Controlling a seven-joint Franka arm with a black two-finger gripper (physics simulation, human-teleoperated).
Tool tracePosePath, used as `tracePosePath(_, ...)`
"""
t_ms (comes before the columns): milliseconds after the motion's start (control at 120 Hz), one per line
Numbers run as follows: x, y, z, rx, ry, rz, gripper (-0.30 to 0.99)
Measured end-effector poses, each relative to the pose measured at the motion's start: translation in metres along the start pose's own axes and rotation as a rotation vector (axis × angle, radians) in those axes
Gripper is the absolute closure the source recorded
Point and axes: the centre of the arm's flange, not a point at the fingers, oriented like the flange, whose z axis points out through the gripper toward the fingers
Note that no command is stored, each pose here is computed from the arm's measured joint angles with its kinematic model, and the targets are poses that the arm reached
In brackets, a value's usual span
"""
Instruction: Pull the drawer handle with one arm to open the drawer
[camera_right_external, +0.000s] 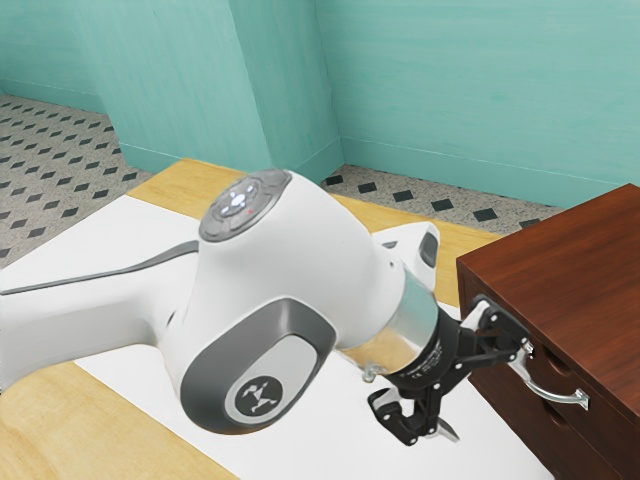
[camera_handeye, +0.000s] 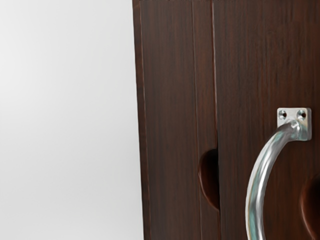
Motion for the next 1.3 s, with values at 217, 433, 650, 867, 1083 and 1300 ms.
tracePosePath(217,0.008,0.005,0.011,-0.015,-0.001,-0.020,0.03)
tracePosePath(433,0.012,0.009,0.022,-0.021,-0.008,-0.029,0.04)
tracePosePath(650,0.012,0.011,0.029,-0.023,-0.013,-0.033,0.06)
tracePosePath(867,0.012,0.010,0.039,-0.014,-0.020,-0.037,0.13)
tracePosePath(1083,0.009,0.009,0.040,-0.007,-0.022,-0.031,0.48)
tracePosePath(1300,0.009,0.008,0.038,0.000,-0.022,-0.029,0.70)
